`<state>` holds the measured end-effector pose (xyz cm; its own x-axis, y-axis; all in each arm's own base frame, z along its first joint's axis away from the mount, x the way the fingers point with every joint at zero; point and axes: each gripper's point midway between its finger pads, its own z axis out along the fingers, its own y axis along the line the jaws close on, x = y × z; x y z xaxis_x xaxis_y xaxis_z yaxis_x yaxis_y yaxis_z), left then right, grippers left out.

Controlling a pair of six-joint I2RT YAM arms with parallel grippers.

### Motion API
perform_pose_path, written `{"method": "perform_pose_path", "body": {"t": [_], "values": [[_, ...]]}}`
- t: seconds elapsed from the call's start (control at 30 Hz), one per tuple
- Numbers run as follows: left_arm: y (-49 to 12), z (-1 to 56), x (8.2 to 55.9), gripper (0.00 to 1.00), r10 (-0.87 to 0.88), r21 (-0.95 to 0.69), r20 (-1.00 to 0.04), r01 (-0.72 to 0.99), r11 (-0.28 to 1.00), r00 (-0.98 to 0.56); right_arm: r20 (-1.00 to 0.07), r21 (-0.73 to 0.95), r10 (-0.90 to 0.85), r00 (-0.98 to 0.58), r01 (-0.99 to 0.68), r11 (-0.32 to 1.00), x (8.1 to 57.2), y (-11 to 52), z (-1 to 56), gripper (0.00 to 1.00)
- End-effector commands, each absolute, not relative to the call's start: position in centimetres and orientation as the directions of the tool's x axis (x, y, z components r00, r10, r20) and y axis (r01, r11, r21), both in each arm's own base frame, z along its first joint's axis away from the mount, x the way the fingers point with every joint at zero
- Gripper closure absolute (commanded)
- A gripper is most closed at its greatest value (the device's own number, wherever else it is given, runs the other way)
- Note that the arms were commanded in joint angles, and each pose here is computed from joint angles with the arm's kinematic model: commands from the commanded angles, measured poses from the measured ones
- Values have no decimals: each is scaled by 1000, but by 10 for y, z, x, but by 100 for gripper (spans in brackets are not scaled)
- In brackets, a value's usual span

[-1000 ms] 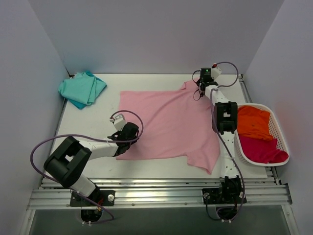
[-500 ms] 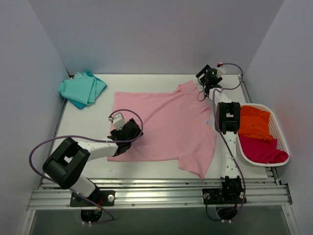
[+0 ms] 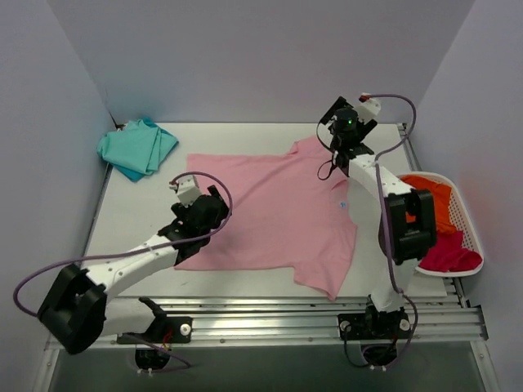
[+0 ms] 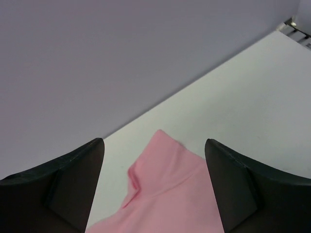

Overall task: Fold and stack the t-shirts
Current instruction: Flatten the tshirt out

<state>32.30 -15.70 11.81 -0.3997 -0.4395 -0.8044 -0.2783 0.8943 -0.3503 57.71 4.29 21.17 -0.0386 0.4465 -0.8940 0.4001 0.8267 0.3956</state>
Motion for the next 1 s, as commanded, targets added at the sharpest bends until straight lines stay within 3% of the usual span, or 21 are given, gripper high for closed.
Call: {"method": "perform_pose_path", "body": {"t": [0.0, 0.13, 0.27, 0.43, 0.47, 0.77, 0.93, 0.97], "values": [[-140, 163, 311, 6, -470, -417, -842, -233, 878, -265, -910, 385, 415, 29, 433, 815, 527, 44, 248, 20], [-128, 160, 283, 5, -552, -506, -799, -227, 832, -240, -857, 476, 515, 4, 384, 791, 465, 63, 244, 20], [-109, 126, 255, 2, -540, -442, -782, -336, 832, -310, -874, 435, 486, -17, 421, 796, 401, 90, 225, 0], [-69, 105, 226, 1, -528, -291, -786, -561, 775, -322, -872, 356, 474, -120, 510, 783, 343, 105, 197, 0], [-60, 102, 219, 1, -518, -255, -790, -593, 764, -328, -895, 264, 404, -187, 509, 820, 321, 110, 185, 0], [-39, 97, 195, 0, -644, -361, -730, -670, 649, -230, -833, 307, 447, -324, 402, 863, 242, 147, 149, 0], [-61, 82, 198, 14, -710, -433, -653, -641, 634, -262, -810, 355, 448, -379, 293, 888, 233, 156, 151, 0], [-66, 76, 199, 22, -717, -435, -640, -638, 635, -277, -807, 367, 454, -379, 281, 887, 233, 158, 155, 0]]}}
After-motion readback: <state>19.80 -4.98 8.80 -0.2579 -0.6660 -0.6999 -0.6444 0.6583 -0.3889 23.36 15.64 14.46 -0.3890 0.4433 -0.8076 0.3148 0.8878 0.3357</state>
